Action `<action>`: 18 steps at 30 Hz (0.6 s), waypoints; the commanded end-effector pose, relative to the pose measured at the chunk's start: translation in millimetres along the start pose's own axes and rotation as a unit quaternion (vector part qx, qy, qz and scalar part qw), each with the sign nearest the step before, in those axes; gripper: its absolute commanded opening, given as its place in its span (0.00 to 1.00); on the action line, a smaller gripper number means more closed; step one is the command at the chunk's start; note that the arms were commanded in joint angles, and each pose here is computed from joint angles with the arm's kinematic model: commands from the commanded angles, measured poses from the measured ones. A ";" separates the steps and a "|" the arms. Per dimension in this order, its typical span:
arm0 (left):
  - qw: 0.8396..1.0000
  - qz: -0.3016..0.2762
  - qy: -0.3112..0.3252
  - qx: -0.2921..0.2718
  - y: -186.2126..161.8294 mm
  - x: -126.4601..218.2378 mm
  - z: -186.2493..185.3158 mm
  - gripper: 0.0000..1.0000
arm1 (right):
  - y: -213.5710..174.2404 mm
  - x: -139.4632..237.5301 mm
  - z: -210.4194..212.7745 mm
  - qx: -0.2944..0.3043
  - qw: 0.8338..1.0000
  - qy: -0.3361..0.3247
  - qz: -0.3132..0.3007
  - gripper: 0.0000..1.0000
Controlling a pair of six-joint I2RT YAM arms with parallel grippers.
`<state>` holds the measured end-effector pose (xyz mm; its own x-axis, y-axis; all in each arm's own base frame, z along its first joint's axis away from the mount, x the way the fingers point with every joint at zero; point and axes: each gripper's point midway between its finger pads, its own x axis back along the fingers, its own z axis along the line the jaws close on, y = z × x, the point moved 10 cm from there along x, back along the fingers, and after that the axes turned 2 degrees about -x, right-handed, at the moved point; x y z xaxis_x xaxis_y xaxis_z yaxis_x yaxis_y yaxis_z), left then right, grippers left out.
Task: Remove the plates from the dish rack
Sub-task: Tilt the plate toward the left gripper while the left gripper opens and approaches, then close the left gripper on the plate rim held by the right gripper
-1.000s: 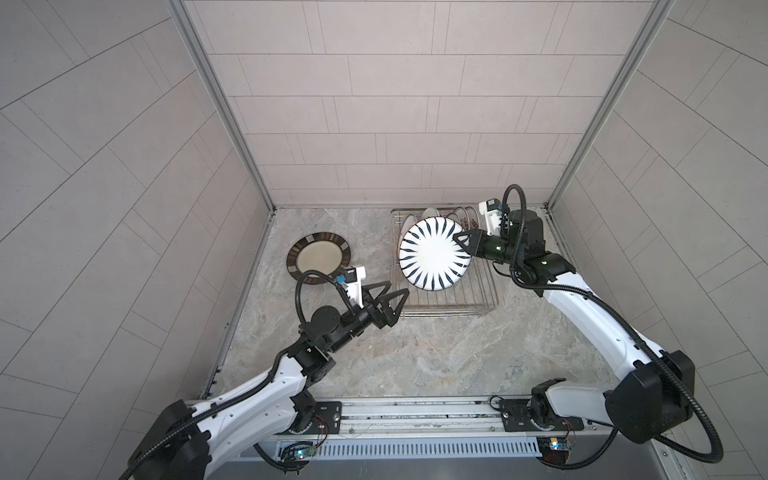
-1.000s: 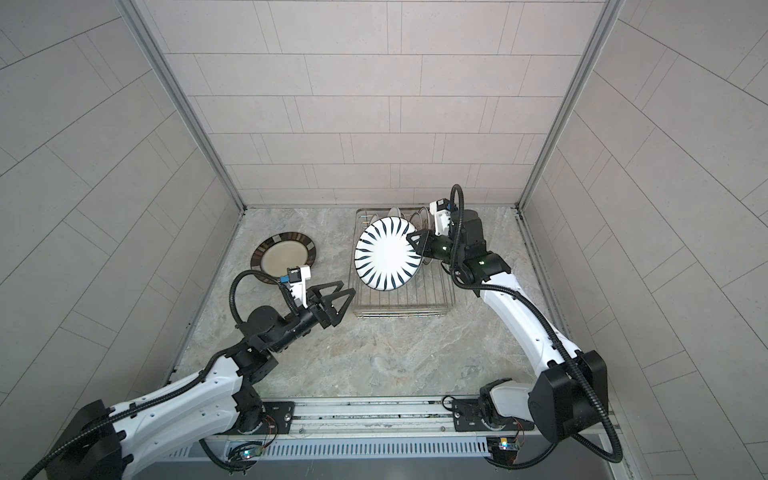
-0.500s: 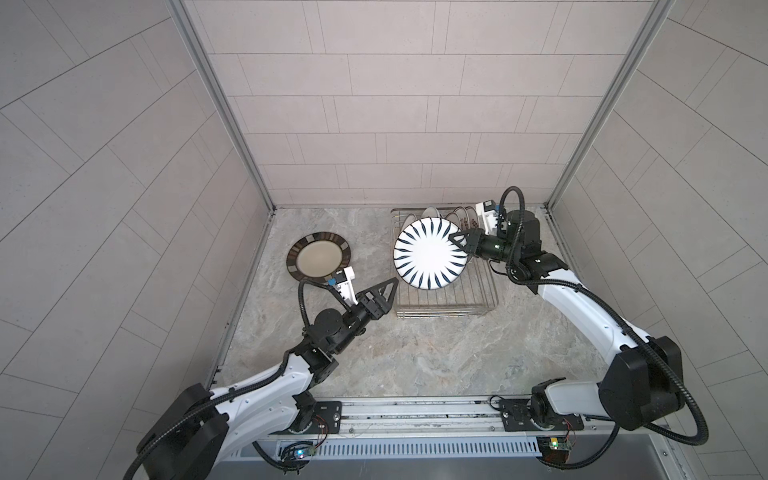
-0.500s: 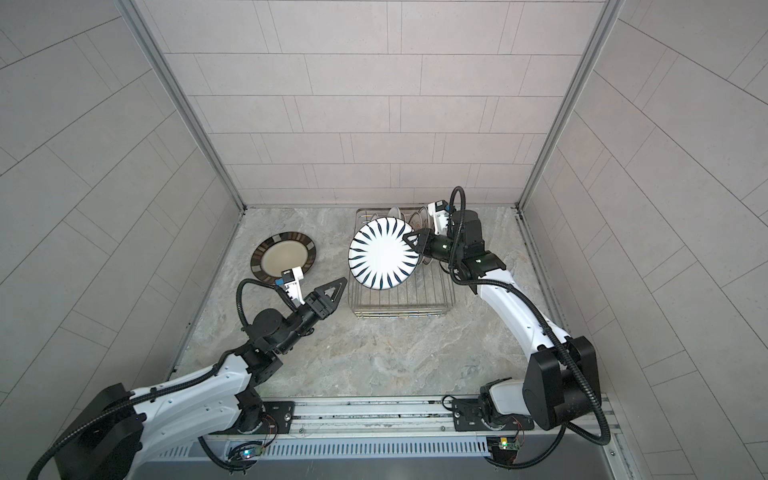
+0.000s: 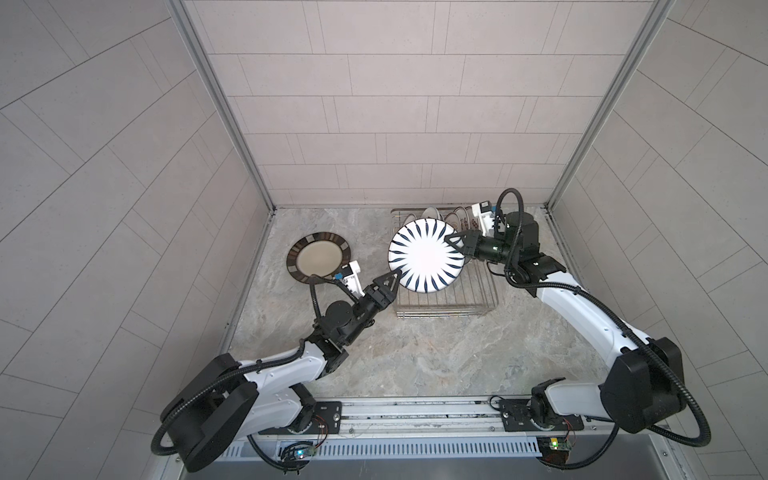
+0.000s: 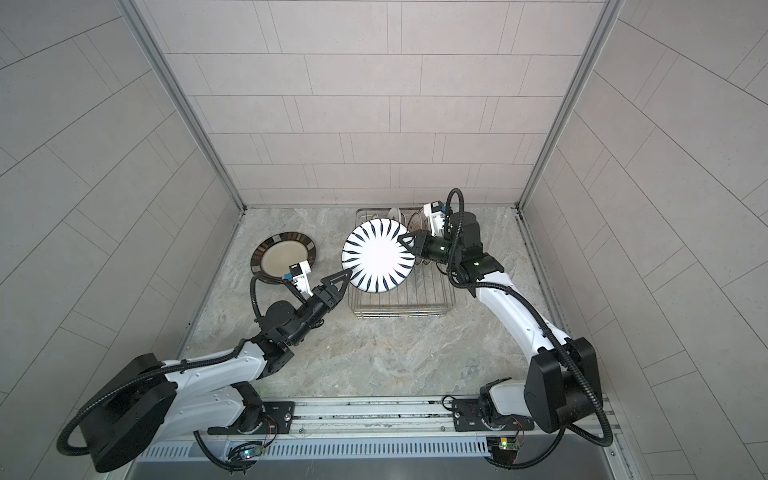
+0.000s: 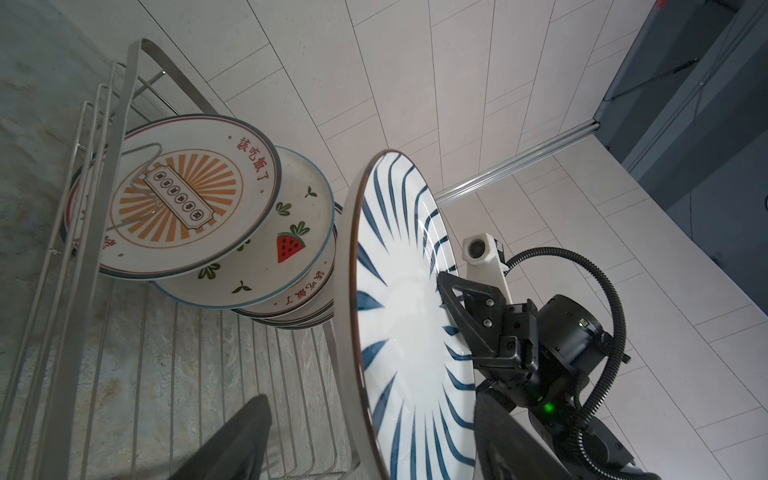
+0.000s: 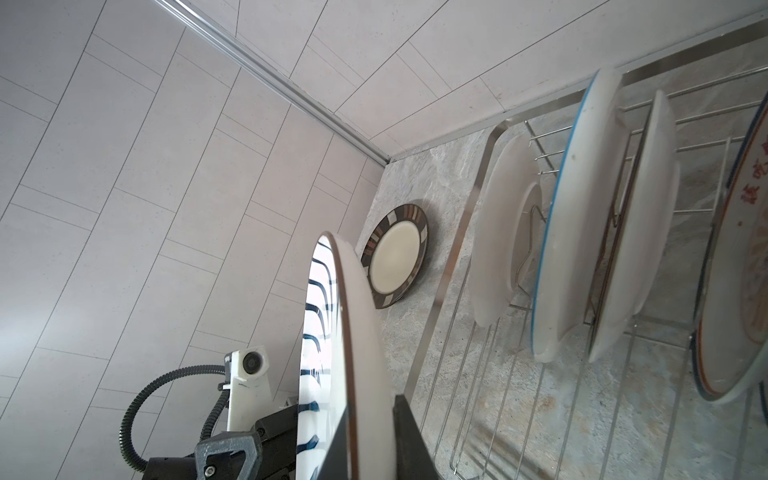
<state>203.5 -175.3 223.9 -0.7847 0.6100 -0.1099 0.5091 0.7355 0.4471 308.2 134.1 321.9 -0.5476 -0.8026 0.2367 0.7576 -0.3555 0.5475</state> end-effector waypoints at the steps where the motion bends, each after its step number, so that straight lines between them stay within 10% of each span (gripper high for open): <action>1: 0.999 -0.025 -0.041 0.016 6.2 -9.4 -13.3 0.77 | 6.4 8.0 36.7 0.046 0.996 0.075 -0.018 0.11; 18: 0.997 -0.035 -0.037 0.052 0.1 -22.9 1.0 0.32 | 2.2 -4.6 41.6 0.050 0.997 0.066 -0.004 0.11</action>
<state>221.2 -188.0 214.8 -0.8008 0.5805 -0.1476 0.4999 0.7834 0.3693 299.9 153.3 318.4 -0.5015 -0.8264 0.2559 0.7762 -0.2993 0.5549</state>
